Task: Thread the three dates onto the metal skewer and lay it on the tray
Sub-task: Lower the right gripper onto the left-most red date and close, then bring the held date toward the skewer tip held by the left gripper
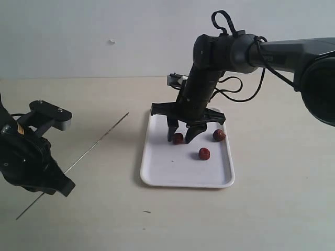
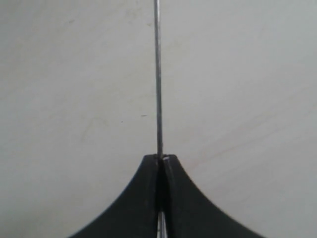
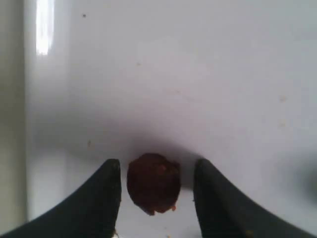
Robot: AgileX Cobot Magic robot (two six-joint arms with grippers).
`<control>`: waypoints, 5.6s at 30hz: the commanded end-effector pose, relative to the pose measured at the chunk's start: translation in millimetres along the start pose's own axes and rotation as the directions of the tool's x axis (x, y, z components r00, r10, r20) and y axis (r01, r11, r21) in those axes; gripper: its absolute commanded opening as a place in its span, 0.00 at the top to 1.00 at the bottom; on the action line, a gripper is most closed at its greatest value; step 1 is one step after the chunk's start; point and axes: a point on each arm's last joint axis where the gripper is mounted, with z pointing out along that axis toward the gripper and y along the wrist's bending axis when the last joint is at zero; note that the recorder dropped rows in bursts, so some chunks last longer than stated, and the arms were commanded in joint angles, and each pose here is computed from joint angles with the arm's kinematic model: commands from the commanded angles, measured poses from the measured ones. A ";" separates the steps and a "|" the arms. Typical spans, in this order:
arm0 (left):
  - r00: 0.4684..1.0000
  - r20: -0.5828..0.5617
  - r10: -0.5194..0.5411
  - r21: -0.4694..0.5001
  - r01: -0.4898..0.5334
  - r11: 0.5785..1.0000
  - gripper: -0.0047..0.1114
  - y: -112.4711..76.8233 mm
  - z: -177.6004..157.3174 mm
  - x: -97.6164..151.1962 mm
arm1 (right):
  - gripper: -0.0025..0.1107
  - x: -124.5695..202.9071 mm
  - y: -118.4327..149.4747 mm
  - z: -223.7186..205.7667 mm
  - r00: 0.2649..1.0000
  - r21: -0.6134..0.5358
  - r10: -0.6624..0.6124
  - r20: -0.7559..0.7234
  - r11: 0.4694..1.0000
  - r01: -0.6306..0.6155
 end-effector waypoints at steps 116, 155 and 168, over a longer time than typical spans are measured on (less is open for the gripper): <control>0.939 0.146 -0.313 0.444 0.220 0.868 0.96 -30.8 60.5 -23.6 | 0.74 -34.0 25.7 -24.3 0.933 -0.286 0.104 0.344 0.958 -0.001; 0.906 0.247 -0.344 0.423 0.219 0.879 0.96 -23.7 49.7 -50.2 | 0.74 -31.3 34.9 -26.6 0.942 -0.368 0.068 0.328 0.928 0.061; 0.926 0.161 -0.341 0.422 0.247 0.872 0.96 -23.1 82.5 -49.4 | 0.74 -32.0 34.9 -26.8 0.939 -0.366 0.065 0.338 0.928 0.067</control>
